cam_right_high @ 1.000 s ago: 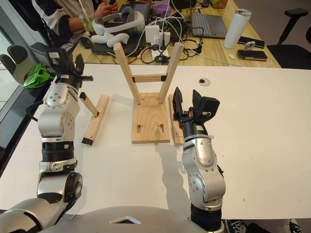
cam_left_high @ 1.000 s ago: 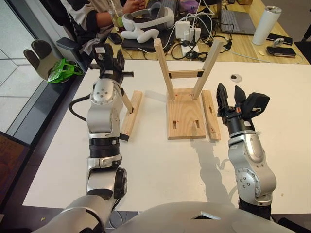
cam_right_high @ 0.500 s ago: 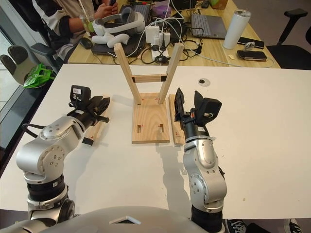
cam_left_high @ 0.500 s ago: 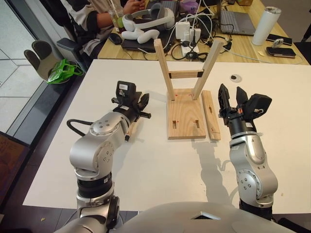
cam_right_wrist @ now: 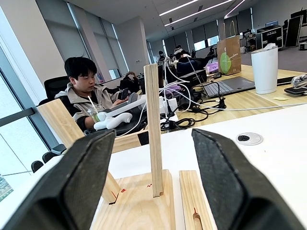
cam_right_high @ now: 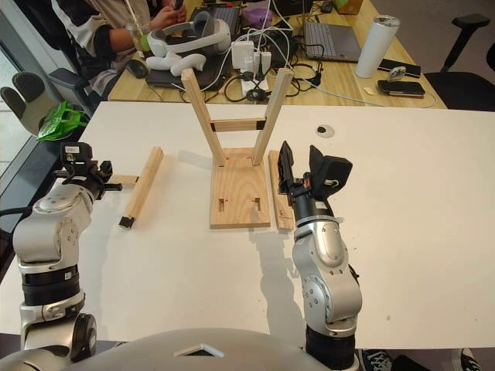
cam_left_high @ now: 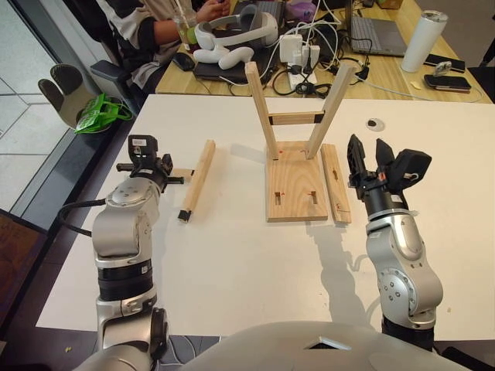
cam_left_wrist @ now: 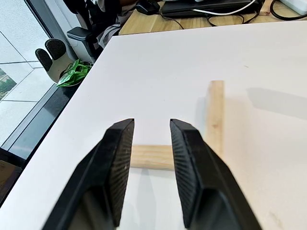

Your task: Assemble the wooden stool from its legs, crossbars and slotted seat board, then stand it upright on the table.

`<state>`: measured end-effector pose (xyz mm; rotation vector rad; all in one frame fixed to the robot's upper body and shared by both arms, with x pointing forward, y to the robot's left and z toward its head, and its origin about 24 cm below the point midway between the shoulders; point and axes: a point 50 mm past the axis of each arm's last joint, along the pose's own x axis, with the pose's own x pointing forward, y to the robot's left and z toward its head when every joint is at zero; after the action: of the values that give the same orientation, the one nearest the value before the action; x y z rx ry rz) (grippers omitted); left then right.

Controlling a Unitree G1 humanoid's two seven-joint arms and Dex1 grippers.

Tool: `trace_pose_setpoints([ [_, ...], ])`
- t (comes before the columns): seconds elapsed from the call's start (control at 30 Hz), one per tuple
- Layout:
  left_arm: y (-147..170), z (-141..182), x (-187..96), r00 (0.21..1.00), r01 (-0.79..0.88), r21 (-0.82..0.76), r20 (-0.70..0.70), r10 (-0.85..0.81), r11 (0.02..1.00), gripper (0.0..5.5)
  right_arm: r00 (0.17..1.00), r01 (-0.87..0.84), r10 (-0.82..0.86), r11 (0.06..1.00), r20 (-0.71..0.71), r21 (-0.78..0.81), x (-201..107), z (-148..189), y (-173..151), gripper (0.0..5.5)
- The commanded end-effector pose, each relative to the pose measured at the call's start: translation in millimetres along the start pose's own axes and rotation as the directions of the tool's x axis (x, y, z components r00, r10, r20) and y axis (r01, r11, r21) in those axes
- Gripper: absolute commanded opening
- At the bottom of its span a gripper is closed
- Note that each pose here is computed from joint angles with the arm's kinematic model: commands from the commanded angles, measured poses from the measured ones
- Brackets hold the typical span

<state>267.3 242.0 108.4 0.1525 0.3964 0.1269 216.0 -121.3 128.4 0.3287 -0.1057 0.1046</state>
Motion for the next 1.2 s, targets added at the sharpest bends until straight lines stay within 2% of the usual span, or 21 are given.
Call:
trace_pose_setpoints([
  [0.03, -20.1, -10.7, -10.0, 0.975, 0.200, 0.067, -0.114, -0.191, 0.978, 1.96, 1.000, -0.004, 0.003, 1.000, -0.012, -0.006, 0.8, -0.7, 0.6, 2.95],
  [0.13, -21.5, -29.4, -12.8, 0.935, 0.289, 0.111, -0.244, -0.256, 0.951, 1.96, 1.000, -0.005, 0.005, 1.000, -0.015, -0.004, 1.3, -1.3, 1.3, 2.95],
  [0.23, -7.8, -40.7, -13.1, 0.909, 0.318, 0.173, -0.336, -0.247, 0.932, 1.96, 1.000, -0.003, 0.003, 1.000, -0.014, -0.005, 1.4, -1.0, 1.1, 2.95],
  [0.4, 4.7, -25.5, -8.7, 0.937, 0.265, 0.161, -0.277, -0.214, 0.951, 1.96, 1.000, 0.002, -0.002, 1.000, -0.017, -0.005, 0.8, -0.5, 0.4, 2.95],
  [0.57, 1.2, -37.7, -10.9, 0.904, 0.327, 0.117, -0.328, -0.274, 0.938, 1.96, 1.000, -0.003, 0.003, 1.000, -0.019, -0.011, 2.5, 0.2, -0.8, 2.95],
  [0.67, 11.1, -45.1, -7.5, 0.914, 0.284, 0.160, -0.341, -0.217, 0.945, 1.96, 1.000, -0.007, 0.007, 1.000, -0.020, -0.014, 3.4, 0.7, -1.2, 2.95],
  [0.77, 17.7, -34.7, -4.1, 0.949, 0.222, 0.195, -0.271, -0.165, 0.955, 1.96, 1.000, -0.008, 0.008, 1.000, -0.020, -0.017, 3.6, 1.2, -1.9, 2.95],
  [0.9, 13.5, -31.3, -7.1, 0.949, 0.251, 0.174, -0.240, -0.206, 0.952, 2.49, 1.000, -0.012, 0.012, 1.000, -0.022, -0.019, 3.5, 1.4, -2.2, 2.95],
  [1.2, 25.9, -51.3, 0.0, 0.926, 0.237, 0.130, -0.330, -0.183, 0.963, 3.62, 0.999, -0.015, 0.014, 1.000, -0.031, -0.018, 4.7, 1.4, -3.3, 2.95],
])
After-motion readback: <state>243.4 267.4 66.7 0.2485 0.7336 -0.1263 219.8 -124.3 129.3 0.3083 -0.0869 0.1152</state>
